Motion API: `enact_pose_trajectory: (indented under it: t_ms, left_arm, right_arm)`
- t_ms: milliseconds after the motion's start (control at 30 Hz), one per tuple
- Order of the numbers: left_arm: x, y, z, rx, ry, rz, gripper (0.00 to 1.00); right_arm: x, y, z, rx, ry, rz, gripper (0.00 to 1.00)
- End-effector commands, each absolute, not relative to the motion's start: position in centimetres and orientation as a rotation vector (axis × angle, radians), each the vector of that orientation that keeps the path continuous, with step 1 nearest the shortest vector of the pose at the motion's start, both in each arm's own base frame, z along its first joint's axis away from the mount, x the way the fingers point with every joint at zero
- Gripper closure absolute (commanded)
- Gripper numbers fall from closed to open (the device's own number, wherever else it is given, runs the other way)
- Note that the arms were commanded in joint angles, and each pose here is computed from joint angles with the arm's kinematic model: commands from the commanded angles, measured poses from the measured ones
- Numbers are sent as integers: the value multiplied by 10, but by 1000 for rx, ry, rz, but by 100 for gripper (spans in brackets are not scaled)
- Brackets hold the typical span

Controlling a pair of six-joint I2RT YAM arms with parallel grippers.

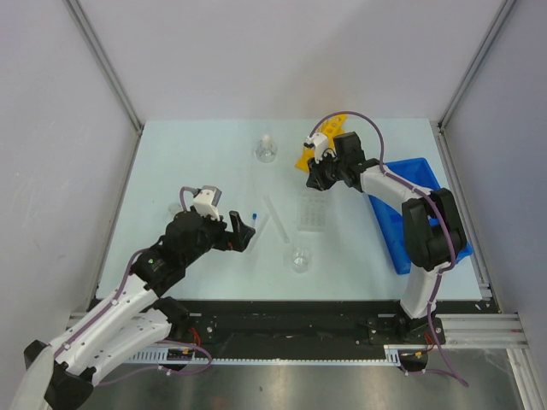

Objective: Organize the chemistry lab equipment

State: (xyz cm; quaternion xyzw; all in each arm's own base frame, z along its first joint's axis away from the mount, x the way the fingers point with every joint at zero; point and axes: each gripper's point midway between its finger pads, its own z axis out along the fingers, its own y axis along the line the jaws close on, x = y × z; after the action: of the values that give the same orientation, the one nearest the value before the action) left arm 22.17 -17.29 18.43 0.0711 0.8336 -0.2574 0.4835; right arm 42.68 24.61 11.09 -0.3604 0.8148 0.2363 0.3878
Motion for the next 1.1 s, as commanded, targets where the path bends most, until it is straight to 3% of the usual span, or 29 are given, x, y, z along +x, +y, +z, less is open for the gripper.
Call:
enact_pose_trajectory:
  t_ms: [0,900,1067]
  left_arm:
    - [222,-172,187,145,2019,-645,1]
    - [222,-173,186,148,2026,-650,1]
    - [222,-174,185,149,2030,-652,1]
  right_arm:
    - [431,246,116,-922,2045,589,79]
    - [441,242,89,-921,2085,531,78]
    - [432,240,84,-961,2109,542,73]
